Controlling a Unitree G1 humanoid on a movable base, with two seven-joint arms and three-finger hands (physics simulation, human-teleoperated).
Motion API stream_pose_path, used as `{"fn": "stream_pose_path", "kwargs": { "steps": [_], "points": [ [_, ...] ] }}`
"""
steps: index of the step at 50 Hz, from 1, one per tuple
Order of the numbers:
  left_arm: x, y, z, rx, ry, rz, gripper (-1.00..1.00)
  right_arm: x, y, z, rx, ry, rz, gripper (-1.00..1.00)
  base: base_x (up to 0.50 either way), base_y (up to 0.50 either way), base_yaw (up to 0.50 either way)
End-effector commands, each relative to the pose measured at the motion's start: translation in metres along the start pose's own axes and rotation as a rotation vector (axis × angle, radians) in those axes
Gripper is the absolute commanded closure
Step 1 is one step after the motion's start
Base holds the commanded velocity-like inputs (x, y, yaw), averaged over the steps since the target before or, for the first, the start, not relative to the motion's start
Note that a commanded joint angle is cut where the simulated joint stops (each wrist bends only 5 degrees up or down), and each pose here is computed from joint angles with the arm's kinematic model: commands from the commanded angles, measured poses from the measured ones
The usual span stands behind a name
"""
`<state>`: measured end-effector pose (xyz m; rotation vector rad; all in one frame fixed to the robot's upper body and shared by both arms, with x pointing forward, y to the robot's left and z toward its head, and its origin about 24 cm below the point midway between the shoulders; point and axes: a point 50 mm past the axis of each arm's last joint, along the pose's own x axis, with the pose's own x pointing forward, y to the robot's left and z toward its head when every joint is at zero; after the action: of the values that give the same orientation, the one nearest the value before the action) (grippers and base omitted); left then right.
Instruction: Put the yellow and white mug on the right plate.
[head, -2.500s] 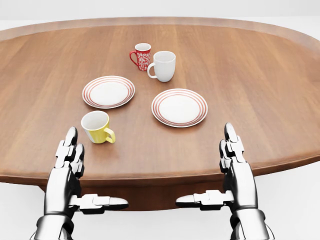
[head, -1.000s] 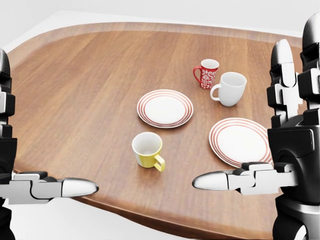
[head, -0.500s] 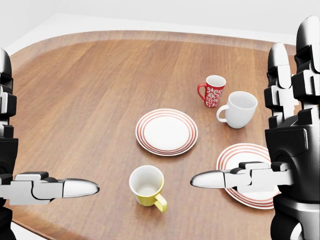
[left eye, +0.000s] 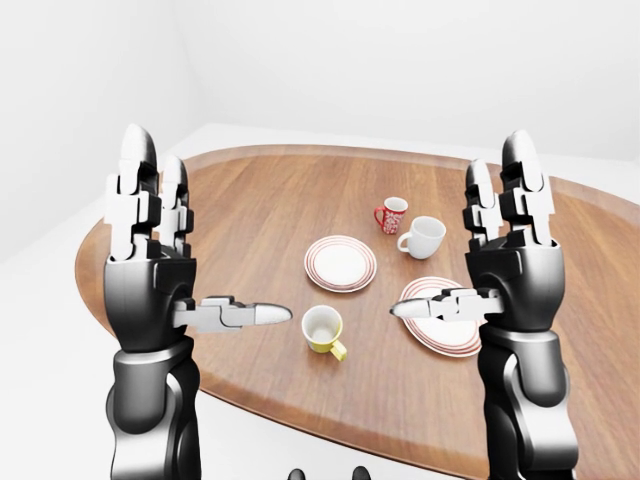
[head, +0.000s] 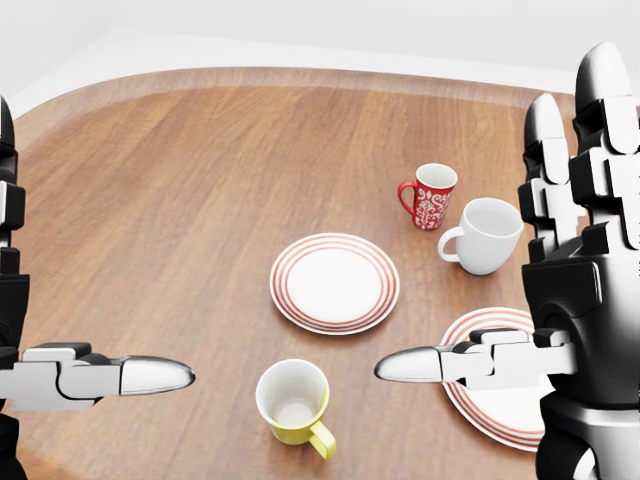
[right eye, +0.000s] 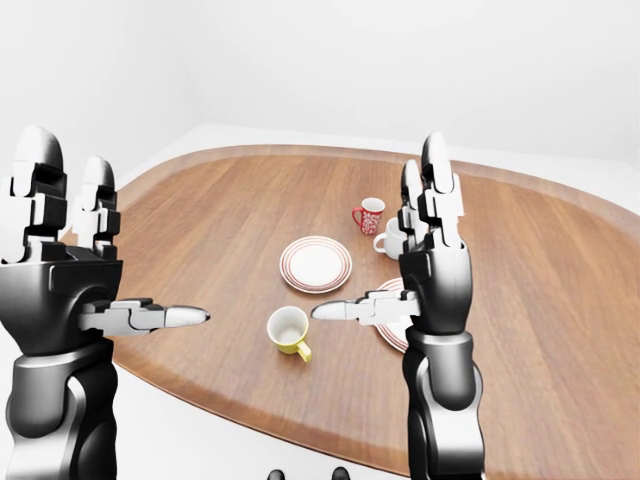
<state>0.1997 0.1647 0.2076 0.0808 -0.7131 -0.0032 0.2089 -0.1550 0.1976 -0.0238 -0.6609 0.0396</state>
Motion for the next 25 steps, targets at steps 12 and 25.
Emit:
{"fn": "stream_pose_path", "kwargs": {
  "steps": [12, 25],
  "points": [
    [0.004, 0.008, 0.004, 0.018, -0.032, 0.01, -1.0, 0.002, 0.004, 0.0, -0.041, -0.003, 0.046, -1.0, 0.0, 0.0, 0.0],
    [0.005, 0.008, 0.005, 0.018, -0.037, 0.011, -1.0, 0.0, 0.009, 0.001, -0.052, 0.001, 0.076, -1.0, 0.22, 0.06, 0.0]
  ]
}}
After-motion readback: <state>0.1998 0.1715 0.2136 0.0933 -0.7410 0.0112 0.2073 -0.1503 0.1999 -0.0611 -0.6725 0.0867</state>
